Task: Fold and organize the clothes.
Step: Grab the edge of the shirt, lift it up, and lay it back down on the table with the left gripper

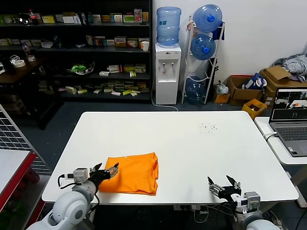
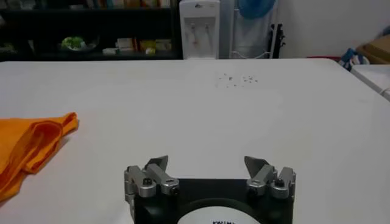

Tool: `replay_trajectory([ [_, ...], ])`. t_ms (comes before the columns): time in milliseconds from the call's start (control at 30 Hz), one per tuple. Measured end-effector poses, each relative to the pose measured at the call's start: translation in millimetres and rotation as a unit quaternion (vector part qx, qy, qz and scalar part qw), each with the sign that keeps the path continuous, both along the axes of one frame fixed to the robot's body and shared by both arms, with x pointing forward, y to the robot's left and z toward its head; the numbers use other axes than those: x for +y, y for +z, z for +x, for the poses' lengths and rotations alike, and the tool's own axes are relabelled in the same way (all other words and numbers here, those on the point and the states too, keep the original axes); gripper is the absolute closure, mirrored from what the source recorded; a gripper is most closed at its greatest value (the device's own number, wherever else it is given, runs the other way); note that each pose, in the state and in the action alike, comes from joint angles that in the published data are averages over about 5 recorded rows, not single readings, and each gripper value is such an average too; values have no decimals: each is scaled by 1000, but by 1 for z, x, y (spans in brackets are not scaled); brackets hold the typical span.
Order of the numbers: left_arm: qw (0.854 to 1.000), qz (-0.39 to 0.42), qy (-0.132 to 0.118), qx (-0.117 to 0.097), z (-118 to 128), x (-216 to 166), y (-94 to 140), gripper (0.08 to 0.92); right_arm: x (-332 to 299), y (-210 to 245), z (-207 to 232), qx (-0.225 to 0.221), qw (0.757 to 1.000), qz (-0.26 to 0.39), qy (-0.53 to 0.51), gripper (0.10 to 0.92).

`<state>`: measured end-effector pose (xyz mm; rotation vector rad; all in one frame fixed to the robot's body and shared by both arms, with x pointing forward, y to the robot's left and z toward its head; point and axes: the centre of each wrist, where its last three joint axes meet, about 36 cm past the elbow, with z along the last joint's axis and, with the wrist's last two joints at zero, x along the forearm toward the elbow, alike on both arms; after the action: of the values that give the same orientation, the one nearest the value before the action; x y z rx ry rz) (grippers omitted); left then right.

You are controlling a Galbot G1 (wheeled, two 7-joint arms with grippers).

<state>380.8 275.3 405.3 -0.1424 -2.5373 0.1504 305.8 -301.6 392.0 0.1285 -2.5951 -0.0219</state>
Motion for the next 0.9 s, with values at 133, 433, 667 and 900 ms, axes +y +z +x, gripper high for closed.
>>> replay_trajectory([
  [133, 1000, -2, -11, 7, 0, 25, -12, 177, 0, 1, 0, 0, 1000, -1, 1, 200],
  [433, 999, -24, -37, 15, 3, 48, -26, 177, -6, 2, -4, 1, 1000, -4, -4, 200],
  [667, 998, -24, -53, 19, 2, 53, -32, 248, -5, 1, -2, 2, 1000, -2, -4, 200],
  [900, 997, -27, -68, 26, -1, 51, -35, 454, -5, 2, -1, 3, 1000, -2, -4, 200],
])
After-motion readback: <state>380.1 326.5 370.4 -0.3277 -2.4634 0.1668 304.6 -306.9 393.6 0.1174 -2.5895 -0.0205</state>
